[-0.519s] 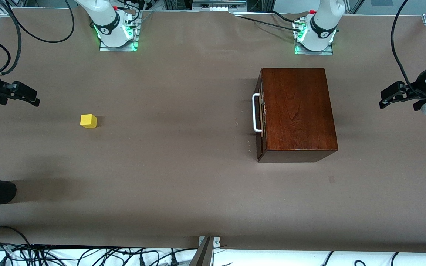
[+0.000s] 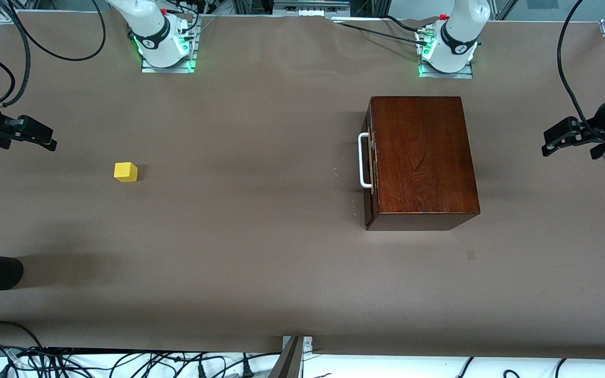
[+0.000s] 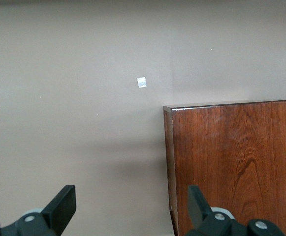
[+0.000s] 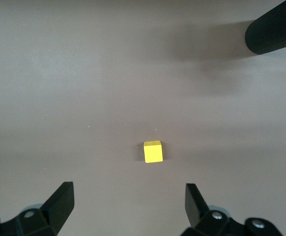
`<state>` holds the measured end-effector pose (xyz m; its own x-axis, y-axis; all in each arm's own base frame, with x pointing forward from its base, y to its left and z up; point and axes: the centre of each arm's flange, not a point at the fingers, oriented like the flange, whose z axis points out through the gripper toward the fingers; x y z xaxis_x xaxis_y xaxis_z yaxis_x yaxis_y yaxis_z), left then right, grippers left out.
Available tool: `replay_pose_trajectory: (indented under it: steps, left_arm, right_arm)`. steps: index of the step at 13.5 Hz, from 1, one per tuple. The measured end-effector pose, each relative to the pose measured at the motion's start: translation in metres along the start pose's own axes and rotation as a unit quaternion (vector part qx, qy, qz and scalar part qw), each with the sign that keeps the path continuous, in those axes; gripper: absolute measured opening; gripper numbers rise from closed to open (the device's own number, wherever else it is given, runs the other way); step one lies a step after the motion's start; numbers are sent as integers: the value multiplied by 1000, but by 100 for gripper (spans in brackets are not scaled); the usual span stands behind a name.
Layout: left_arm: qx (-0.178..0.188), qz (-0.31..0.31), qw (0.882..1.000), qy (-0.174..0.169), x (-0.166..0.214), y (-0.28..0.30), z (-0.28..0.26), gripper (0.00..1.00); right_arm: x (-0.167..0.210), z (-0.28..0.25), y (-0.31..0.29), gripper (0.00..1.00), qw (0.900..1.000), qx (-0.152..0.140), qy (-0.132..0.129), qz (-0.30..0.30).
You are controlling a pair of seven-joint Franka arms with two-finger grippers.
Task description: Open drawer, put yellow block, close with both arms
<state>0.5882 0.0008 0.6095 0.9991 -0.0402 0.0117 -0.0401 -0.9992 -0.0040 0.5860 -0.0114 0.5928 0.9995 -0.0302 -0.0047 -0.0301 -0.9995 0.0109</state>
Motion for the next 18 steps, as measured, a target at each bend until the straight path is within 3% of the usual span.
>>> replay_pose_trajectory:
  steps: [18]
  left_arm:
    - [0, 0, 1000, 0, 0, 0, 0, 100]
  right_arm:
    - [1, 2, 2, 100, 1000, 0, -2, 3]
